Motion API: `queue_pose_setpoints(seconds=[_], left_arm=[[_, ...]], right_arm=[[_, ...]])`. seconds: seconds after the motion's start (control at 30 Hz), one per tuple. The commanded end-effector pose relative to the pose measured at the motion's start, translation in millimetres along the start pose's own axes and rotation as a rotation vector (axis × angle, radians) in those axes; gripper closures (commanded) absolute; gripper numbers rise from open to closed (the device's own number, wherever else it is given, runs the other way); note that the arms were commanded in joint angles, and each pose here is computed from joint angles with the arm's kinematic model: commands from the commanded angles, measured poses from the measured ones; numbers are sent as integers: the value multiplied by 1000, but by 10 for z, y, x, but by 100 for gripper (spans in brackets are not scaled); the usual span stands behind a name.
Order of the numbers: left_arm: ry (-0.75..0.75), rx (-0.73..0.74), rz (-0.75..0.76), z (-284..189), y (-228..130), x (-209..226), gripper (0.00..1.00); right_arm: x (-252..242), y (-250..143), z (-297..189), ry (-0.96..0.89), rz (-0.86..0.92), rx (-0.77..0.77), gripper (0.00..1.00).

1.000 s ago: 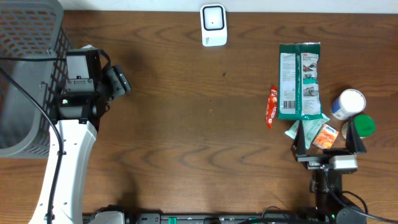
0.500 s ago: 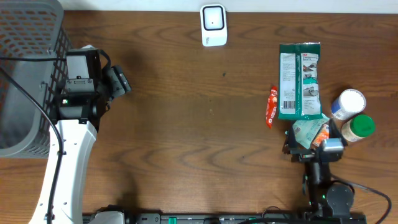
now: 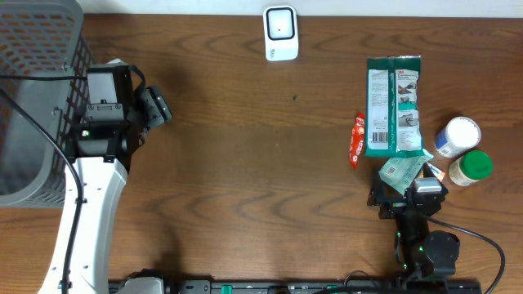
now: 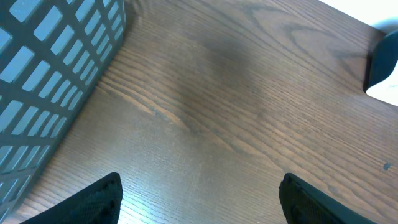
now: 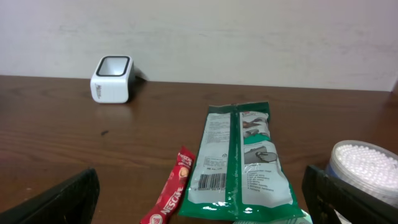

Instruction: Scan the item barcode

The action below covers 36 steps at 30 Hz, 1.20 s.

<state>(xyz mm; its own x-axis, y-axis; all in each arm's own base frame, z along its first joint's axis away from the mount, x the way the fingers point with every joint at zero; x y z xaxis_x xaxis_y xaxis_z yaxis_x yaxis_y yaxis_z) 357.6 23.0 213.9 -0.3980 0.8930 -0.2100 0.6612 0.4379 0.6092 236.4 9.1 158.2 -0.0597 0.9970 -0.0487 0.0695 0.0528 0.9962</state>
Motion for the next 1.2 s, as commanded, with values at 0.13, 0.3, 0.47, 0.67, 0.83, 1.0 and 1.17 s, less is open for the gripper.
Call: queue_pose_setpoints(seconds=[0.13, 0.3, 0.47, 0.67, 0.83, 1.0, 1.17], left_arm=[[10, -14, -5, -13, 60, 8, 19], [10, -14, -5, -13, 59, 8, 19], [10, -14, -5, -13, 60, 8, 19], [10, -14, -5, -13, 59, 9, 19], [10, -14, -5, -13, 60, 8, 19], [10, -14, -5, -15, 59, 9, 19], [-8, -53, -9, -161, 114, -1, 19]], right_arm=[[-23, -7, -3, -12, -4, 1, 1], [-23, -7, -3, -12, -4, 1, 1], [-23, -6, -3, -12, -4, 1, 1], [-23, -7, -3, -12, -4, 1, 1], [-23, -7, -3, -12, -4, 1, 1], [-23, -6, -3, -12, -4, 1, 1], [-23, -7, -3, -12, -4, 1, 1]])
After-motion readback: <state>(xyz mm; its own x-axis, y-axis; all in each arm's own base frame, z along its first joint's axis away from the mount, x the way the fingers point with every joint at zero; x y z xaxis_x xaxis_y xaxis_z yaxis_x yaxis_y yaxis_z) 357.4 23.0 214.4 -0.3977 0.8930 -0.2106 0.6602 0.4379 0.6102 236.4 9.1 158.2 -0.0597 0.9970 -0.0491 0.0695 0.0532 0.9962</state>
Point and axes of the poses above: each gripper's point midway between its finger pads, its own z axis out along the fingers, its own x axis along the line the jaws close on, y = z × x, the point moved 1 cm from there along -z, back along the fingers, and after that the axes turned 3 degrees about -z, right-handed, at the moved point
